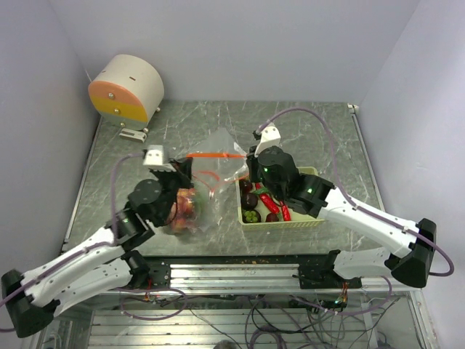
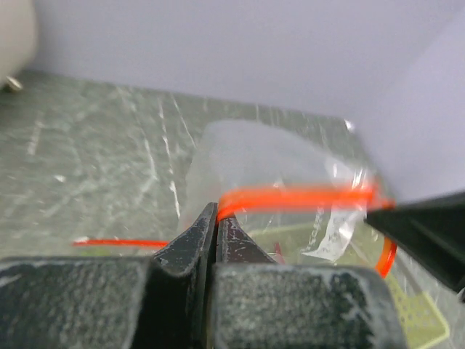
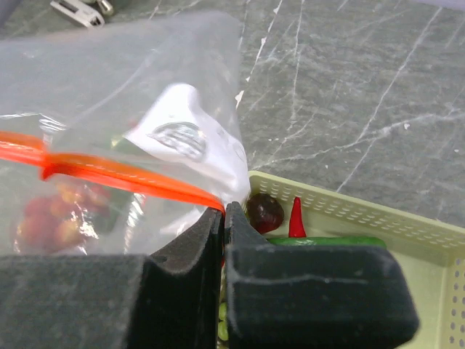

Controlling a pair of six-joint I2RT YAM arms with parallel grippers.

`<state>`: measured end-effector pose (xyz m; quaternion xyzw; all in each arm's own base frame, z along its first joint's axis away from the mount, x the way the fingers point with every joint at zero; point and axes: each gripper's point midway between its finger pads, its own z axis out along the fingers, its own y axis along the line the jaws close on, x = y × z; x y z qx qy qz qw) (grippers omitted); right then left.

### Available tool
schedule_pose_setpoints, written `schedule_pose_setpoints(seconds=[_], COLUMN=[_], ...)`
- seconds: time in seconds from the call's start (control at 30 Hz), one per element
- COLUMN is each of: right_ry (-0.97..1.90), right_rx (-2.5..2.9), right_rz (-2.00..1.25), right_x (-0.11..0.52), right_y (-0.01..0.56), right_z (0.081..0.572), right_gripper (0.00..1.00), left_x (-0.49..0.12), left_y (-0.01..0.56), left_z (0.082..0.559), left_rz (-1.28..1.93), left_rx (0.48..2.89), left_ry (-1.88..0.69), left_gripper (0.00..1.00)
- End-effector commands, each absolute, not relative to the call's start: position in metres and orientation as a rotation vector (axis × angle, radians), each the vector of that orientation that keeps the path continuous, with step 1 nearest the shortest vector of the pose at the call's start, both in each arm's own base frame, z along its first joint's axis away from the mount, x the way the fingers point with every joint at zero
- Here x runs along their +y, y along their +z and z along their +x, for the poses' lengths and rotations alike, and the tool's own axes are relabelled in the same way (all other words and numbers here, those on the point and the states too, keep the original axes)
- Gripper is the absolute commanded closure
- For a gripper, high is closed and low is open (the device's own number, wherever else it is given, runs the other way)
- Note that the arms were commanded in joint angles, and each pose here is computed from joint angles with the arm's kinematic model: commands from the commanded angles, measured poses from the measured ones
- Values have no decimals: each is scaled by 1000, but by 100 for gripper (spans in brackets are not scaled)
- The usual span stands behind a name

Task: Place the food in the zip-top bag and seal the zipper
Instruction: Open the zipper of the food storage bag.

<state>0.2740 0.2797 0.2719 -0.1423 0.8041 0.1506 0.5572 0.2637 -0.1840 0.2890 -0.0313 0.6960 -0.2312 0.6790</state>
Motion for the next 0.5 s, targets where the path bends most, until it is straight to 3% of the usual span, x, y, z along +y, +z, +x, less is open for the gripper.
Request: schedule_pose_setpoints(seconds=[0.0,0.13,0.37,0.47], right_ry=[117,167,607,639], right_rx=[1890,1879,1689,1673], right_rz=[-184,-167,-236,-233], right_x=[227,233,290,296], right_y=[277,279,308,304], right_z=[280,280,265,265], right_gripper=[100,100,100,100], left_x=[-108,-95,-102,-110], left_y=[331,365,403,415], left_z=[252,235,227,227], left_rz=[-232,-203,-72,-23], left_rx=[1506,1437,1444,1434], left_ry=[-285,-338,-350,-366], left_gripper=[93,93,93,93])
